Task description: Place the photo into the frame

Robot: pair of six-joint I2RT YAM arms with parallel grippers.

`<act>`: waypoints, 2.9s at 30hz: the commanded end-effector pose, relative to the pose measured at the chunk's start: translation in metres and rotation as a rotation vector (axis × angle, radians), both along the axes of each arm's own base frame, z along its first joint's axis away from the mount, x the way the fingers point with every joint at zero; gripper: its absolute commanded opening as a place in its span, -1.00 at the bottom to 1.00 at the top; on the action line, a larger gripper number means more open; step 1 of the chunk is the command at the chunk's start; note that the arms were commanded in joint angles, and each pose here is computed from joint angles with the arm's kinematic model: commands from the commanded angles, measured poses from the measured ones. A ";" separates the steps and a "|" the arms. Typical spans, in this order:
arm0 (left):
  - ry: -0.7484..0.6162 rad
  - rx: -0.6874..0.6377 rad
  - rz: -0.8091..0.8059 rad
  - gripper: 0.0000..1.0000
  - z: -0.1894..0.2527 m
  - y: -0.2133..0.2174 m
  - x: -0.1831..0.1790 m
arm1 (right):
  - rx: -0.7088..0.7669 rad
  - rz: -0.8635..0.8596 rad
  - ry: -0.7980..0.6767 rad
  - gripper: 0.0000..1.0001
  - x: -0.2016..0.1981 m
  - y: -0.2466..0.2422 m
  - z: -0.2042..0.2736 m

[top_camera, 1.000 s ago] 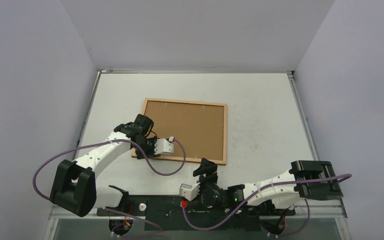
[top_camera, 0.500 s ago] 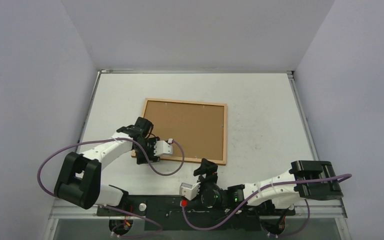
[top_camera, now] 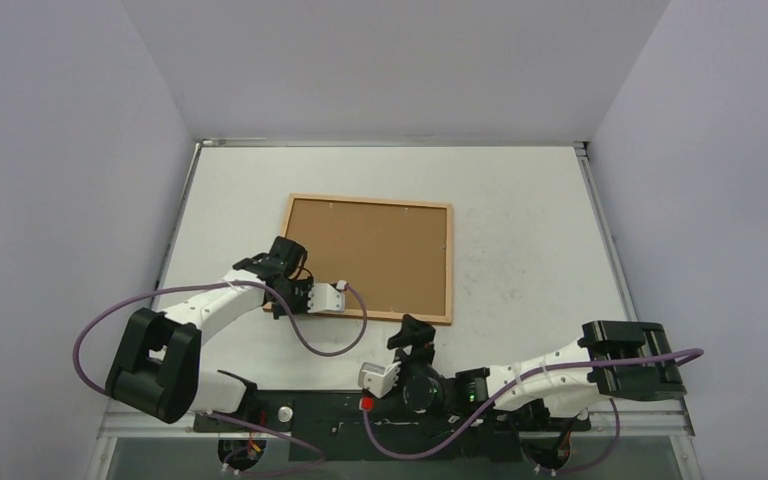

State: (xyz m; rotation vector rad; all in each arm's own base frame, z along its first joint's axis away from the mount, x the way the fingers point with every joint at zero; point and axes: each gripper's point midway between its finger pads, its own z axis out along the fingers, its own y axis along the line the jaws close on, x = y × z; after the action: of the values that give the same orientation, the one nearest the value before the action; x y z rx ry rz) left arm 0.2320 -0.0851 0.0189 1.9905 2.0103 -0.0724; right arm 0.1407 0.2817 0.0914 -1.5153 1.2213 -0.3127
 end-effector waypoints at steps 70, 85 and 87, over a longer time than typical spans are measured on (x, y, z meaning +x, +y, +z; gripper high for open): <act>0.008 -0.061 -0.025 -1.00 0.069 -0.007 -0.009 | -0.112 -0.157 -0.101 -0.88 0.090 0.036 -0.025; -0.341 -0.318 0.245 0.80 0.203 -0.008 0.070 | 0.046 -0.194 -0.125 -0.89 0.094 0.046 0.052; -0.423 -0.402 0.317 0.93 0.243 -0.002 0.084 | 0.097 -0.196 -0.119 -0.89 0.095 0.052 0.077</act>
State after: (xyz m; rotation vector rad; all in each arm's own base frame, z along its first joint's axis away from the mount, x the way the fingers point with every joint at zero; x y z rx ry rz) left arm 0.2811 -0.0847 0.1661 1.6139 1.9930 -0.0169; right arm 0.2287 0.3119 0.0833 -1.5579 1.2417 -0.5904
